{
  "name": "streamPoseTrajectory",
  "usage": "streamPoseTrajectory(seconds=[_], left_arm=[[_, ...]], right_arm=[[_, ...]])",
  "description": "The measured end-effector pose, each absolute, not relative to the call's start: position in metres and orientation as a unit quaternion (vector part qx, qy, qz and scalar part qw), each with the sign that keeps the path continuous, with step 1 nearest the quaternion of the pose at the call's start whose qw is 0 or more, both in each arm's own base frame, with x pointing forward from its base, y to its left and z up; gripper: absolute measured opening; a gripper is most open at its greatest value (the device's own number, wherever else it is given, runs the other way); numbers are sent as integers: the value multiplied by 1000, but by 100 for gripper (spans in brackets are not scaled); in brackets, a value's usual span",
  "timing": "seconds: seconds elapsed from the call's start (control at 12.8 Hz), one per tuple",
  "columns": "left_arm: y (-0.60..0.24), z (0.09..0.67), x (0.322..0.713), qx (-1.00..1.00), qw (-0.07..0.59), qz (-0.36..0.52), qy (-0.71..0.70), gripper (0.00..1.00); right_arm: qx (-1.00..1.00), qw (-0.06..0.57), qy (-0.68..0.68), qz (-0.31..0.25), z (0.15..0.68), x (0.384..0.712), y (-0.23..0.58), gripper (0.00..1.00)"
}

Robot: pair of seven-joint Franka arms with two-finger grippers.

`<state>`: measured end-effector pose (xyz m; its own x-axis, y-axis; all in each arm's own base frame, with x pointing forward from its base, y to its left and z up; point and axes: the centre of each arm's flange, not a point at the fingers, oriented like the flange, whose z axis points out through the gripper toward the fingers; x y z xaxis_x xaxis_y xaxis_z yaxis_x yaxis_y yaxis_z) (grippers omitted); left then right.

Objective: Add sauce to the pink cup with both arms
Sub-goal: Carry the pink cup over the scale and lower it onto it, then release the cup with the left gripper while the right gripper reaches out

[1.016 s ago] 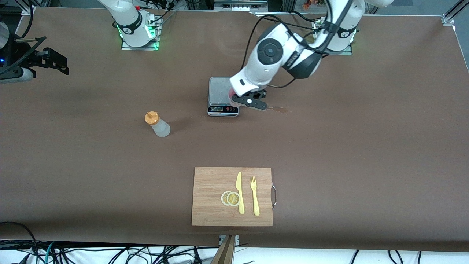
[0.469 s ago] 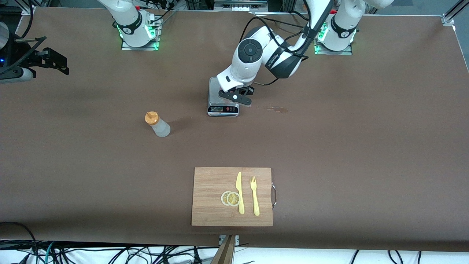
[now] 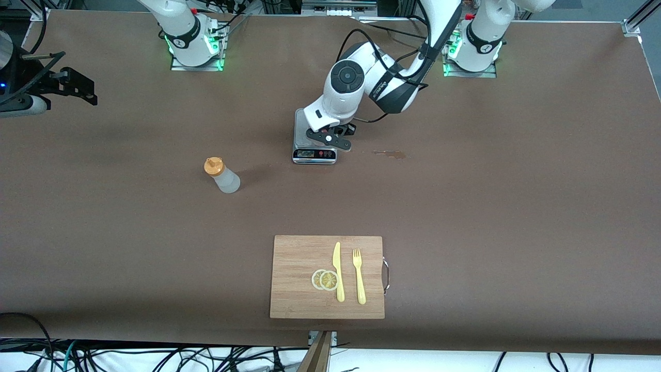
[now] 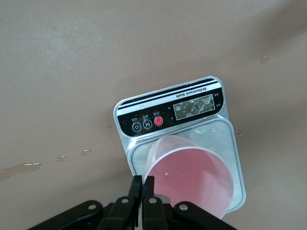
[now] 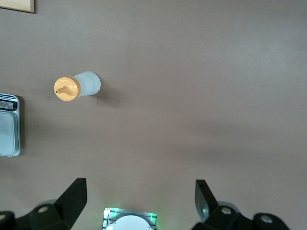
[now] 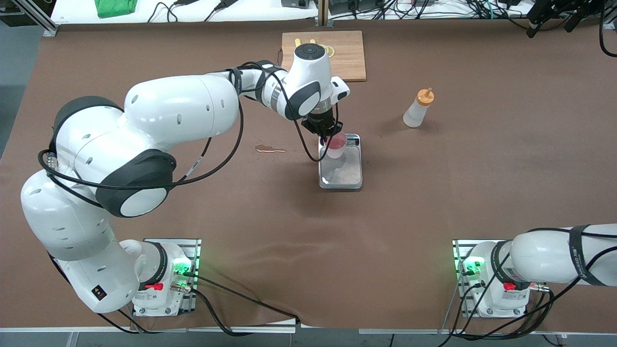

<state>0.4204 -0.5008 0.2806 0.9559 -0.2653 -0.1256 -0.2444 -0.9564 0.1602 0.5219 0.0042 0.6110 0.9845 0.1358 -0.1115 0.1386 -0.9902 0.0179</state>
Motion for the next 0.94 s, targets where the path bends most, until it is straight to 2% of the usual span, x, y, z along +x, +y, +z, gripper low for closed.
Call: streamPoseTrajectory(seconds=[0.31,0.55,0.7,0.78,0.94], left_arm=[[-495,309,440,988,83,-64,-113,44],[-459,400,475,987,104,-99,-77,77],[-405,470,509,988,120,-87,-44,97],[-368,500,525,989,126,-78,-19,100],[-281,540,552,988,132,-73,39,100]], right_arm=[[996,13,70,-56,611,522,4,100],[993,10,94,-69,600,526,8,100],[990,-8,111,-81,583,535,18,100],[986,-28,139,-85,569,543,27,100],[962,-70,250,-81,536,563,42,100]])
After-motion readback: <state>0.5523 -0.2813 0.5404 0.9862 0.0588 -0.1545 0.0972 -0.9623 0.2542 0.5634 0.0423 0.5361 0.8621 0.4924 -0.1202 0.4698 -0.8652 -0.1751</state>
